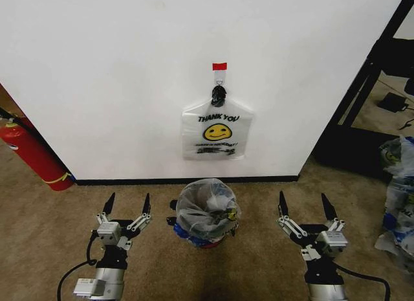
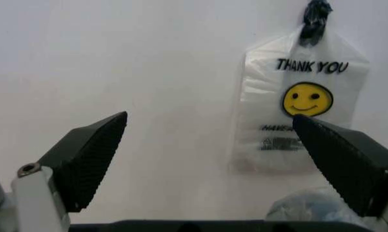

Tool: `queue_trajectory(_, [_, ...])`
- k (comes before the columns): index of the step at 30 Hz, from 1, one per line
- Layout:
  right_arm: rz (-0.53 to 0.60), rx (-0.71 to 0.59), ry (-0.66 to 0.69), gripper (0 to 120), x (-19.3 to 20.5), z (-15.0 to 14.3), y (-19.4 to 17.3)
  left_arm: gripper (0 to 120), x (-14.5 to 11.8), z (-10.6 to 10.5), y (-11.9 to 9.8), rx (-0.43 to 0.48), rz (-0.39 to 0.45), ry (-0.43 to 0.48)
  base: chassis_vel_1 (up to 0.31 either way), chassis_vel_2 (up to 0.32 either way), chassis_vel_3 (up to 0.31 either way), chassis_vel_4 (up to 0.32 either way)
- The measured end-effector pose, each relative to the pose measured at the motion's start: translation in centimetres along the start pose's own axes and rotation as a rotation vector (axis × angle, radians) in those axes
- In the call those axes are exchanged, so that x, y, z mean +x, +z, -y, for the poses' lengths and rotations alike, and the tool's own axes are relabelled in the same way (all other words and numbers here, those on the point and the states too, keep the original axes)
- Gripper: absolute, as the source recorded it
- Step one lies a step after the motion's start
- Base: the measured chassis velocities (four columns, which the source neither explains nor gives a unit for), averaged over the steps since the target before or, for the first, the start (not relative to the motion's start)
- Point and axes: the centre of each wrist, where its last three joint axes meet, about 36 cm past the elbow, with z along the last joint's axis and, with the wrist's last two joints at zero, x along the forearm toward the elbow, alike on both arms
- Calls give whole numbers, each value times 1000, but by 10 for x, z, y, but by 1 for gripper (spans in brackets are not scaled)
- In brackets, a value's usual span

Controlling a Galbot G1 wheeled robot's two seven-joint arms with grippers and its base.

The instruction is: Pick up the garbage bag from the wall and place it over the trash bin.

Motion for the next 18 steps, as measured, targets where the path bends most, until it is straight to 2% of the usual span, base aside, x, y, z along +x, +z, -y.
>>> queue_trajectory(18, [-16, 18, -13, 100, 4, -10, 10, 100, 1, 6, 5, -8, -24, 9, 0, 0, 0, 0])
